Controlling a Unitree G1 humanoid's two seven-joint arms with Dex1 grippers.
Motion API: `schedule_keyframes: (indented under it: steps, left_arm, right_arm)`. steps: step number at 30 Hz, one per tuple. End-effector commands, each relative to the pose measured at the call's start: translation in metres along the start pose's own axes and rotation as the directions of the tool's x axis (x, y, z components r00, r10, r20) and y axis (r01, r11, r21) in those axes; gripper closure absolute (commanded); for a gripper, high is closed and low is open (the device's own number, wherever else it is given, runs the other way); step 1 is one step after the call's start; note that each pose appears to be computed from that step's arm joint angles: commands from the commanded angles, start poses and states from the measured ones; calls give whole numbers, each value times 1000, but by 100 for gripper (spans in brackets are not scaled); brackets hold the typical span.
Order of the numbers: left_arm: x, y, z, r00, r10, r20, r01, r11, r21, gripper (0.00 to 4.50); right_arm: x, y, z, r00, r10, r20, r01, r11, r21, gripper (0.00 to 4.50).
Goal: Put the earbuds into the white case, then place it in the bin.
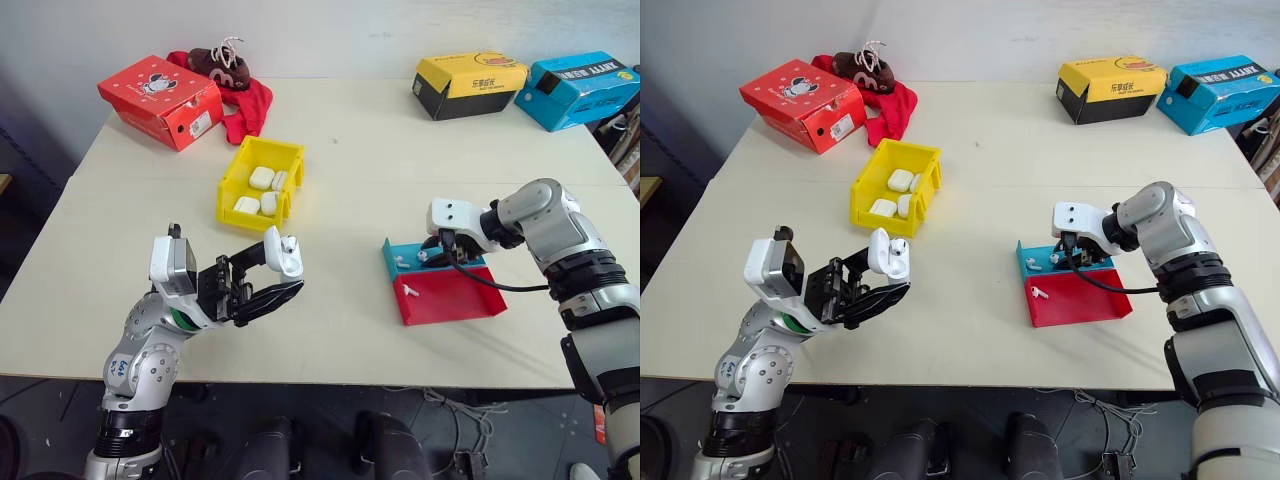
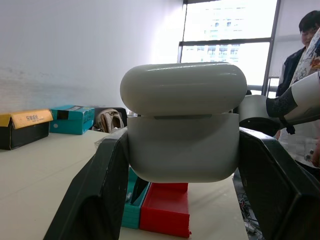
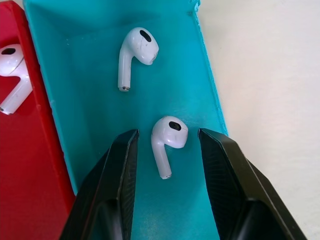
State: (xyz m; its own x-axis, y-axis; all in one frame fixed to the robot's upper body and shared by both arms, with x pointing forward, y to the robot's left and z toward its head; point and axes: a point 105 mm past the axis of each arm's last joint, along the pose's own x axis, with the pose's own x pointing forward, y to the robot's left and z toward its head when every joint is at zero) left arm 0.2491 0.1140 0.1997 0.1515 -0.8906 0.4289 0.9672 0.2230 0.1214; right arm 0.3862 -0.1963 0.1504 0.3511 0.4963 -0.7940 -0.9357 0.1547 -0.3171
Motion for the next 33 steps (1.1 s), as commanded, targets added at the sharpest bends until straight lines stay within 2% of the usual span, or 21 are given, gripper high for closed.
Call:
schedule_keyframes:
  steps: [1, 5, 14, 17, 20, 21, 24, 29, 33]
  left_arm:
    - [3, -5, 8, 1000, -25, -1, 25, 999, 47, 173]
    - [2, -6, 7, 1000, -24, -2, 24, 999, 29, 173]
    - [4, -4, 7, 1000, -31, 3, 31, 999, 43, 173]
    - [8, -5, 9, 999, -46, 16, 45, 998, 49, 173]
    - [12, -4, 8, 997, -70, 30, 68, 996, 48, 173]
    - [13, -4, 8, 997, -75, 32, 74, 996, 47, 173]
    - [19, -1, 7, 994, -98, 51, 96, 995, 41, 173]
    - [31, 5, 8, 989, -116, 91, 113, 993, 33, 173]
    - [37, 10, 7, 988, -127, 94, 123, 992, 40, 173]
  right_arm:
    - [-3, 0, 0, 1000, 4, -6, -4, 1000, -21, 297]
    - [-1, 2, 1, 1000, 16, -1, -16, 1000, -25, 405]
    - [-6, -4, 2, 999, -32, 25, 32, 999, -13, 405]
    - [-35, -16, 23, 971, -108, 213, 96, 993, 64, 405]
    - [-67, -9, 57, 842, -84, 533, -2, 987, 159, 405]
    - [-74, -6, 65, 800, -75, 595, -40, 983, 178, 405]
    - [-97, 20, 113, 577, -10, 817, -238, 954, 180, 405]
    - [-105, 65, 157, 361, 56, 931, -421, 900, 109, 405]
    - [-101, 92, 175, 315, 80, 946, -441, 895, 71, 405]
